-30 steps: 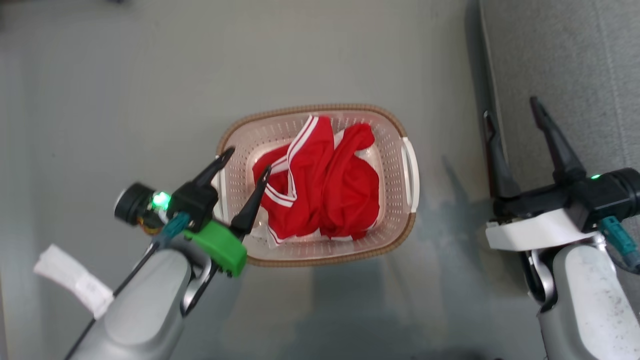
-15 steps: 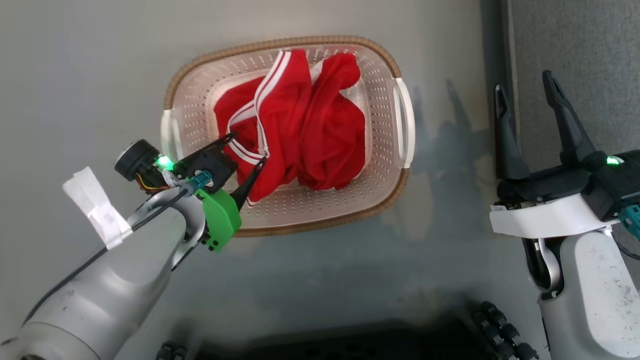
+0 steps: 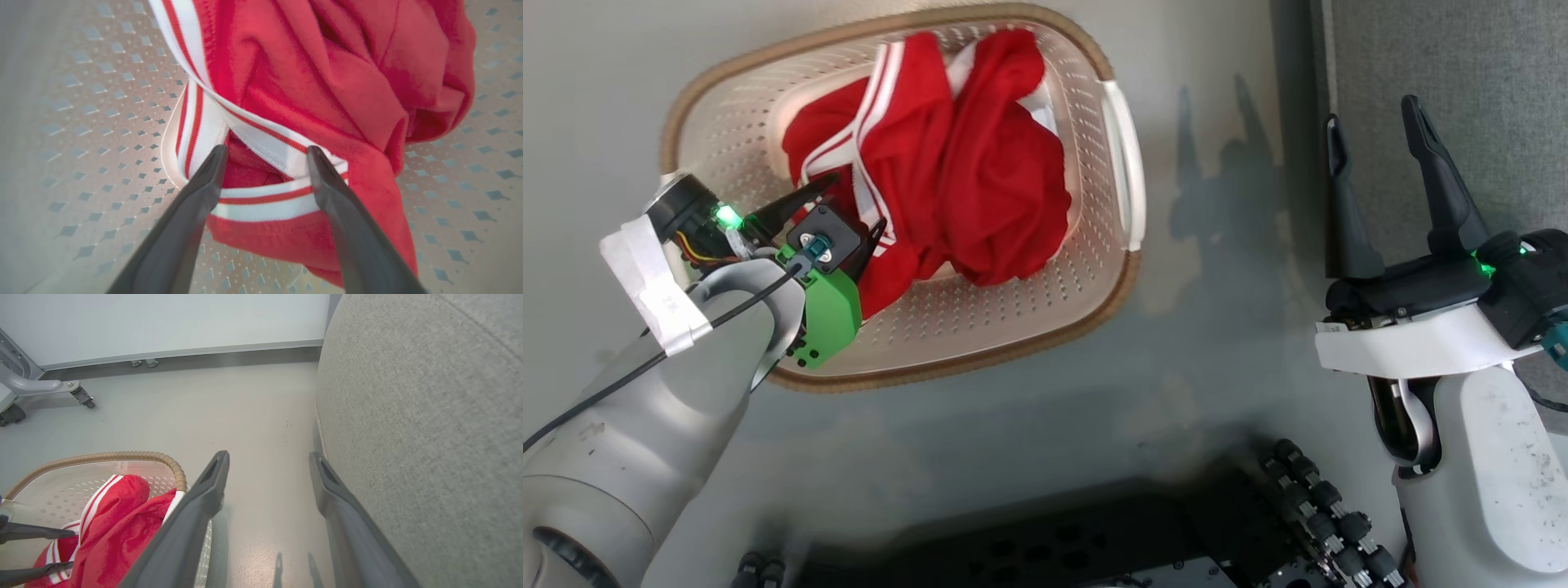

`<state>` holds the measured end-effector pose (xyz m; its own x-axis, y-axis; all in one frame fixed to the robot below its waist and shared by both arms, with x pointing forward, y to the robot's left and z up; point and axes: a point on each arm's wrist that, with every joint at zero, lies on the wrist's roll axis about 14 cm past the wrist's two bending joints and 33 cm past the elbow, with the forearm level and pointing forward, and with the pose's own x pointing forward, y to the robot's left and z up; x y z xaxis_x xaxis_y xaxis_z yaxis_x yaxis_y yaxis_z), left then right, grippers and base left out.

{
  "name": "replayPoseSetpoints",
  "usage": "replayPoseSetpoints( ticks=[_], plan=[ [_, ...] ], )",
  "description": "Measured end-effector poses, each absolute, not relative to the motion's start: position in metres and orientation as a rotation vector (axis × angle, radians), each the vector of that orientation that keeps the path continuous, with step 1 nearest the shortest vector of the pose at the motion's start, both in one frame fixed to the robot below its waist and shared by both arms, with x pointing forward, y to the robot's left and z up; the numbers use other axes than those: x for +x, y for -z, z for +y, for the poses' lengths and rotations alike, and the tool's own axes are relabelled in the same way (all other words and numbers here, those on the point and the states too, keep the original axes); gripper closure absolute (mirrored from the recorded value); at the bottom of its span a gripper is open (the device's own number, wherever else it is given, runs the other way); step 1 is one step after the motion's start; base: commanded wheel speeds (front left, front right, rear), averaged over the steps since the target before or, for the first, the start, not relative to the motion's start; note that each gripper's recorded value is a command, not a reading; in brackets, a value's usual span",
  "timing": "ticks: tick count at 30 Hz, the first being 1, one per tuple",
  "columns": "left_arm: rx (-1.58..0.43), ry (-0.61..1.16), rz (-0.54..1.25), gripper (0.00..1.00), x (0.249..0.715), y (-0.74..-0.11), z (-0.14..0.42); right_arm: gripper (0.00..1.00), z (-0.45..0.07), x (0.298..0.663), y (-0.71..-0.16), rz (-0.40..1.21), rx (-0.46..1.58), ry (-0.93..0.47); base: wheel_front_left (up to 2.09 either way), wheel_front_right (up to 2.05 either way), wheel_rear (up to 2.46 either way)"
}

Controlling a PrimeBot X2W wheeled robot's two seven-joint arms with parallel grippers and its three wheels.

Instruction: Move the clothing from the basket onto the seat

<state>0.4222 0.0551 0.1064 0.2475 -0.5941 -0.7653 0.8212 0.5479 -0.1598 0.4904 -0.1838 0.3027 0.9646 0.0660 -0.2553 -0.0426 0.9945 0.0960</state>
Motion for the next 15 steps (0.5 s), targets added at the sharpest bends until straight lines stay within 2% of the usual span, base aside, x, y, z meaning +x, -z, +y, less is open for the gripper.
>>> replayPoseSetpoints(
  ticks=[5, 15],
  plan=[
    [0.285, 1.027, 0.913, 0.00, 0.410, -0.095, 0.045, 0.00, -0.191, 0.487, -0.296, 0.281, 0.095, -0.034, 0.00, 0.00, 0.00],
    [0.308, 1.056, 0.896, 0.00, 0.416, -0.095, 0.040, 0.00, -0.196, 0.482, -0.295, 0.295, 0.116, -0.014, 0.00, 0.00, 0.00]
  ],
)
